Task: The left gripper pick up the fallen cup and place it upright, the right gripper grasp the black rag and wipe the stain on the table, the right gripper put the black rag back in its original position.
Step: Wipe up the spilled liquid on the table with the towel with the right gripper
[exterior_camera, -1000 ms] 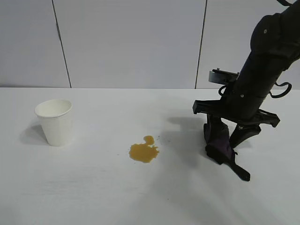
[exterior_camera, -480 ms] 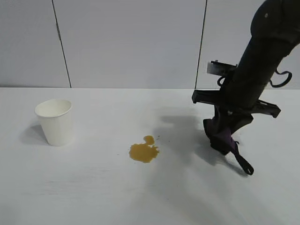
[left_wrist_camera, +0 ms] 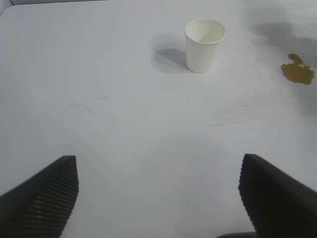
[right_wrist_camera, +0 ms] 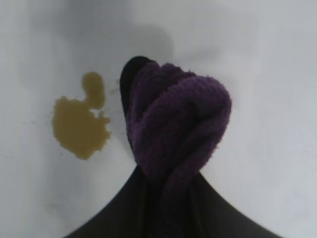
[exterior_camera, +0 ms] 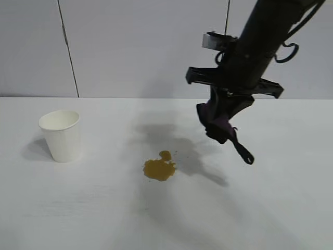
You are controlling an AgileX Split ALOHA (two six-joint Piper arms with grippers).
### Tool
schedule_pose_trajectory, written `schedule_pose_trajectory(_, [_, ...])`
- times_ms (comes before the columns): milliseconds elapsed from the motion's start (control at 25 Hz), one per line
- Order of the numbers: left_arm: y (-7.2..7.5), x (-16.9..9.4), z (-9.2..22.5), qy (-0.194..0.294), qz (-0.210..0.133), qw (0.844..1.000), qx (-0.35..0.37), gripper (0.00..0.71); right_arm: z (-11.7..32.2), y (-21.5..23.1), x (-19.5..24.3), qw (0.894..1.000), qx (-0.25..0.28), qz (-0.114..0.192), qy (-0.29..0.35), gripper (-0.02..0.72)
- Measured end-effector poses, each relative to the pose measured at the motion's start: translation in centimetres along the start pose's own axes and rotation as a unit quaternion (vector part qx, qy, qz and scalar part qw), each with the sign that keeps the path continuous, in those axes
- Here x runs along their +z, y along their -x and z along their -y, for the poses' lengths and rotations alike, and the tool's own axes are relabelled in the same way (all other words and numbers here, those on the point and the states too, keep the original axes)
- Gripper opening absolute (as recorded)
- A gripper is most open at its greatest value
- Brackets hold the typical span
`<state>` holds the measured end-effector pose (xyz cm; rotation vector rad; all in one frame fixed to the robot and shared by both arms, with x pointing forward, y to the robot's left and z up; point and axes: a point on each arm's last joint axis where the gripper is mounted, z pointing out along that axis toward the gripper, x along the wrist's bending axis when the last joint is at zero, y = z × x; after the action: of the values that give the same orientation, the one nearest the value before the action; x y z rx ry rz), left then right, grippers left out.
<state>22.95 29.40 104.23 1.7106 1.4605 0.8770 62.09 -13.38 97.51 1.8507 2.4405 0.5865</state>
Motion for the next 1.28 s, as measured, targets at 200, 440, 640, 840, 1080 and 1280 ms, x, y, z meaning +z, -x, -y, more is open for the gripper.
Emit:
schedule_pose_trajectory(200, [0.0, 0.0, 0.0, 0.0, 0.0, 1.0, 0.0, 0.633, 0.9, -4.6, 1.3, 0.999, -0.049, -0.021, -0.006, 0.099])
schedule_pose_trajectory(440, [0.0, 0.0, 0.0, 0.0, 0.0, 1.0, 0.0, 0.633, 1.2, -6.3, 1.9, 0.998, -0.064, -0.028, 0.0, 0.099])
schedule_pose_trajectory(640, [0.0, 0.0, 0.0, 0.0, 0.0, 1.0, 0.0, 0.633, 0.9, -6.3, 2.2, 0.998, -0.06, -0.027, 0.015, 0.099])
schedule_pose_trajectory(840, [0.0, 0.0, 0.0, 0.0, 0.0, 1.0, 0.0, 0.633, 1.4, -6.0, 4.5, 0.998, -0.049, -0.025, -0.011, 0.099])
schedule_pose_trajectory(1080, [0.0, 0.0, 0.0, 0.0, 0.0, 1.0, 0.0, 0.633, 1.5, -5.8, 5.8, 0.999, -0.041, -0.026, -0.019, 0.099])
schedule_pose_trajectory(1280, [0.0, 0.0, 0.0, 0.0, 0.0, 1.0, 0.0, 0.633, 1.2, -5.8, 5.9, 0.999, -0.043, -0.025, -0.002, 0.099])
